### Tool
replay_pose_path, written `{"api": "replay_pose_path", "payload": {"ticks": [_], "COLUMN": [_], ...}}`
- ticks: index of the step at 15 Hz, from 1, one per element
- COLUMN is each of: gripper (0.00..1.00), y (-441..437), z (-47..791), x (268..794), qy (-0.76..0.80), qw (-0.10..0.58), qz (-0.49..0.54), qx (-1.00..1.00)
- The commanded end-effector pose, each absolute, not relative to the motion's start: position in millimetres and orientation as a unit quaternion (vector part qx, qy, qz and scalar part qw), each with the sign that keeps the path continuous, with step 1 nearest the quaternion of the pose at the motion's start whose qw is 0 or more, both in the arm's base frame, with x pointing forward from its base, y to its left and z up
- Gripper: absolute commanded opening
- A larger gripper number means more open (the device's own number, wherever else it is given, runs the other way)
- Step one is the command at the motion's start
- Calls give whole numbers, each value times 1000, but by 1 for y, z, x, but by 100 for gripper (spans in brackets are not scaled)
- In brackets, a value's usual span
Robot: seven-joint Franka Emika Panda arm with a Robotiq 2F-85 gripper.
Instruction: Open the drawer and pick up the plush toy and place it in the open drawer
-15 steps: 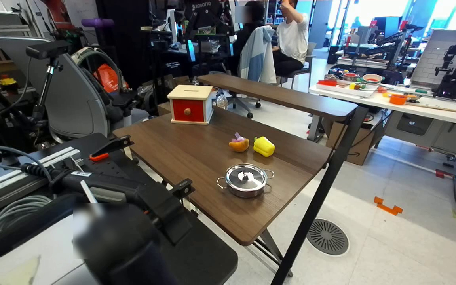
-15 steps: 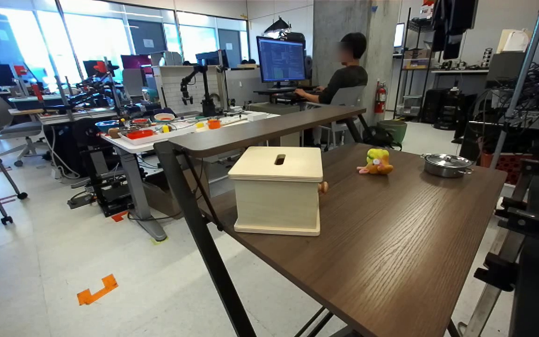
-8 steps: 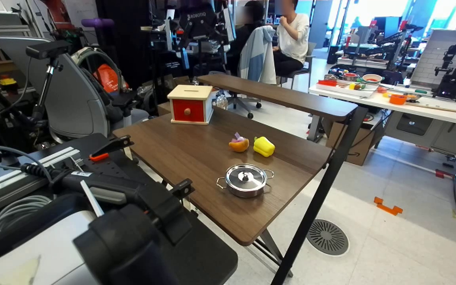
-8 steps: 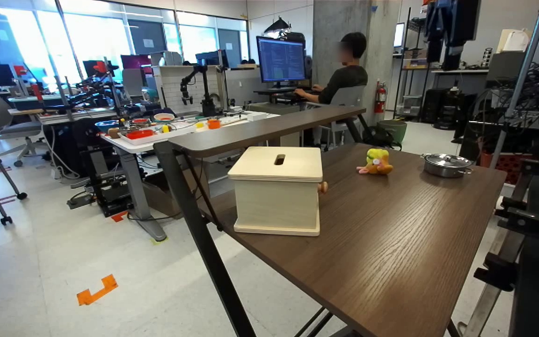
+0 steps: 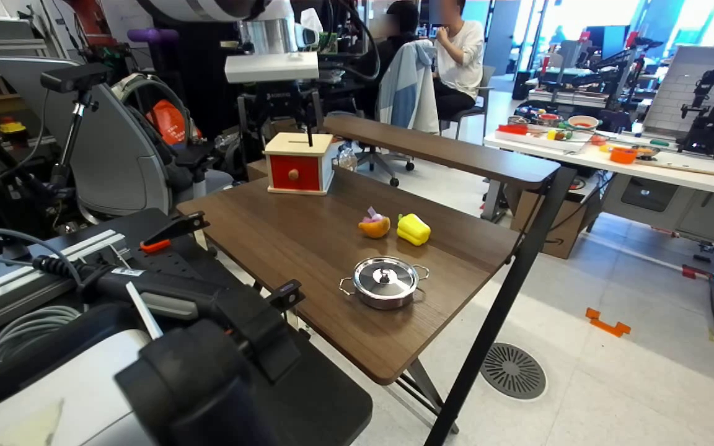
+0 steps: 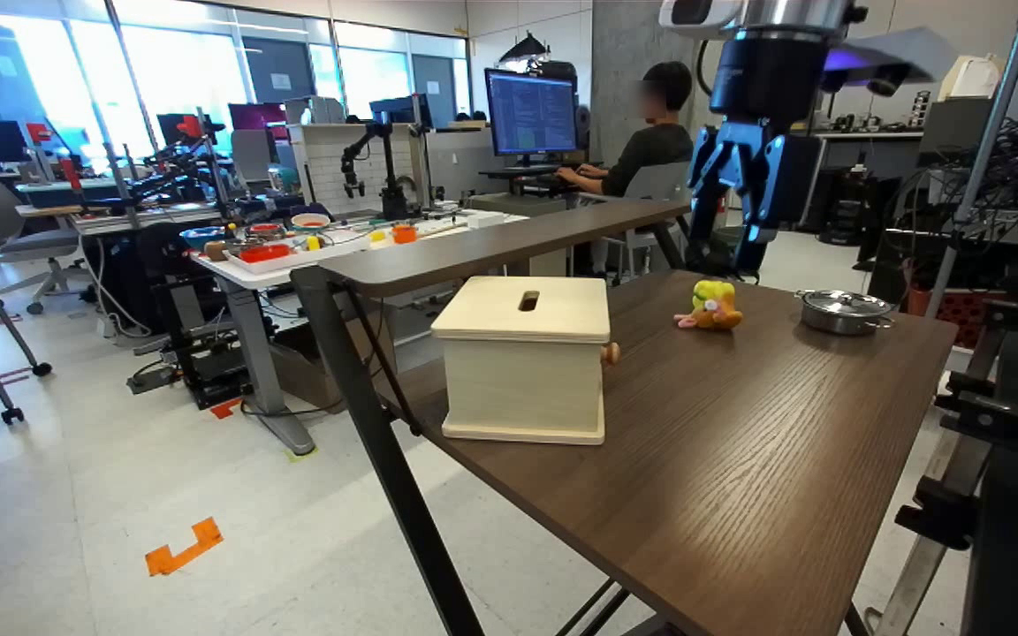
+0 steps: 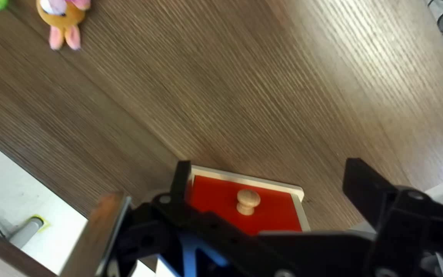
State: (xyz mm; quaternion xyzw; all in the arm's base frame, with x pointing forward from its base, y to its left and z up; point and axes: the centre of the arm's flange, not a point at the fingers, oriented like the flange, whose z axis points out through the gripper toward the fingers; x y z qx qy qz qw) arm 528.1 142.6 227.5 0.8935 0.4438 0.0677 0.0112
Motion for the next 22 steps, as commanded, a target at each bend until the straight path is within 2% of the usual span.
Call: {"api": "replay_pose_path", "payload": {"ticks": [1,8,14,22], "gripper": [100,100,100,100], "y": [159,154,139,168], "z": [200,161,146,133], "x": [532,528,552,576], "qy": [450,423,397,407], "qw": [-14,-49,-66,-91], "qz": [113,97,96,106], "qx": [886,899,910,903]}}
